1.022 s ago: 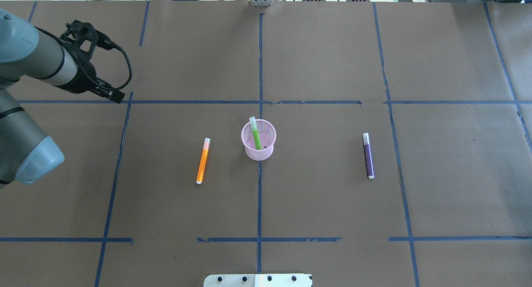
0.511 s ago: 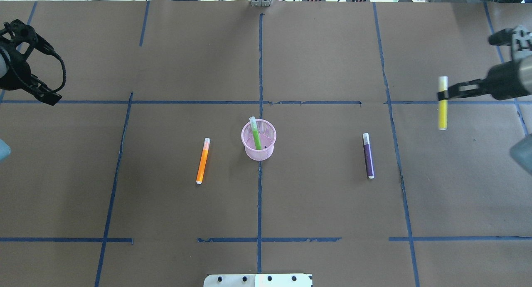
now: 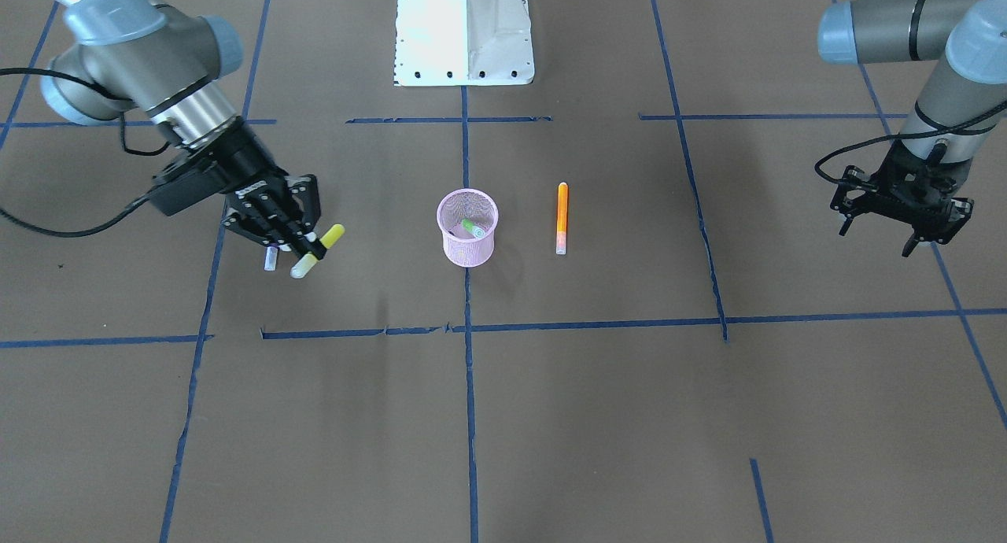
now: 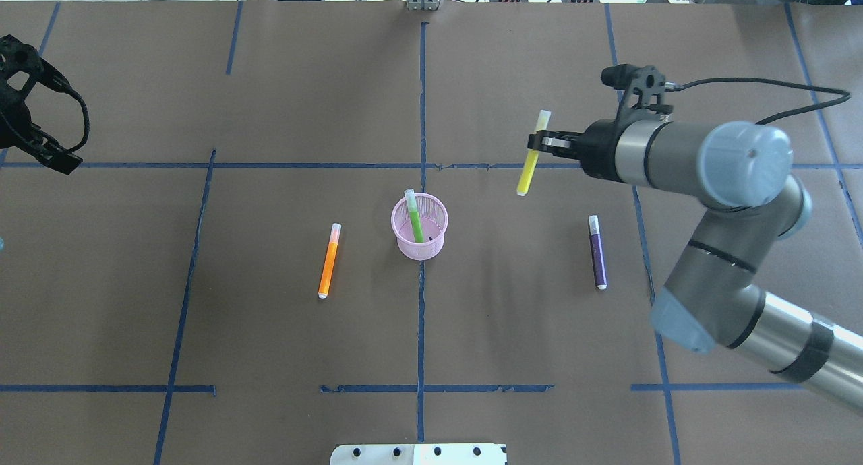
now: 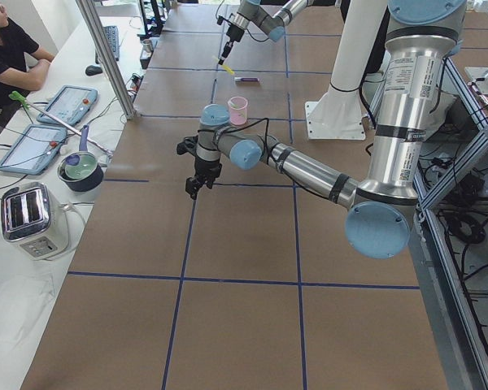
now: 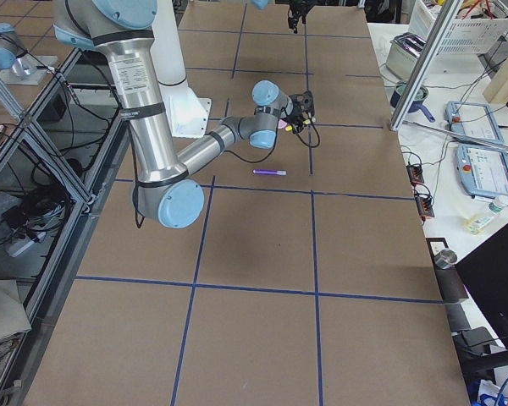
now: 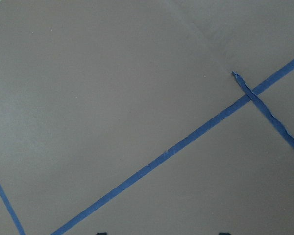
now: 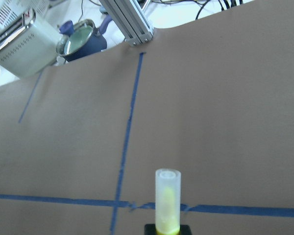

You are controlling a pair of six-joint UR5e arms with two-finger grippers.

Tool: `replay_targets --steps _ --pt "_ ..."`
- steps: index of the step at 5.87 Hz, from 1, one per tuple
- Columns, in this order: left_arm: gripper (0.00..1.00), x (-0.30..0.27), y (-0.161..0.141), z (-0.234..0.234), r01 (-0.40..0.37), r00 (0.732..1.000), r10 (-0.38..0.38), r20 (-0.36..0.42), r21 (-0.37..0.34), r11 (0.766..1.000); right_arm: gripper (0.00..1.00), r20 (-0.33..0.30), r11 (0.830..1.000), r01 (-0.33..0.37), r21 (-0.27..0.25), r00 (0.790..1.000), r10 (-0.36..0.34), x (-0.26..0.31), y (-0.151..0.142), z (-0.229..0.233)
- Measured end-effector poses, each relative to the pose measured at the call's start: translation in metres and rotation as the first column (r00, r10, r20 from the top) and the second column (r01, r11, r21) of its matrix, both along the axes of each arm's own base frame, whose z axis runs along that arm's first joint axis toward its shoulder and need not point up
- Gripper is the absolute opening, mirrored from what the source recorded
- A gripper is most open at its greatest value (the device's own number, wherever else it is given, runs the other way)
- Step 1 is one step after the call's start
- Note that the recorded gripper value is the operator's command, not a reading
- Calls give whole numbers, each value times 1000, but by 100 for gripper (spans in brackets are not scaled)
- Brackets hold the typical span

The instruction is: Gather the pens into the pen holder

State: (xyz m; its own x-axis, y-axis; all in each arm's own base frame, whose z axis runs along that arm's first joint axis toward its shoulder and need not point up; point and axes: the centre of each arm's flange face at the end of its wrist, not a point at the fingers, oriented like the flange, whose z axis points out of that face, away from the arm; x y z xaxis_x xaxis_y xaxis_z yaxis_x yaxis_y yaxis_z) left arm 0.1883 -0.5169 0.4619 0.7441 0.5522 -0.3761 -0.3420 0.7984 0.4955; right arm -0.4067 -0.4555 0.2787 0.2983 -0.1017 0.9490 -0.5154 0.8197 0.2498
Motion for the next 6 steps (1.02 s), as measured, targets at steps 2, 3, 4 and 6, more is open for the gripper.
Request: replay_targets --steps 2,3,4,6 --pt "86 -1 -1 2 5 1000 -5 2 -4 1000 2 27 986 -161 34 987 160 -70 47 -47" --pt "86 -3 -2 1 11 1000 -11 2 -4 1000 5 20 980 -195 43 981 194 -88 61 -69" --pt "87 -5 -3 0 17 1000 -17 1 -3 1000 15 3 978 -203 44 979 203 -98 67 -85" --pt "90 -8 -4 0 21 1000 -21 -2 -2 1000 81 -18 981 -189 41 982 190 -110 76 -88"
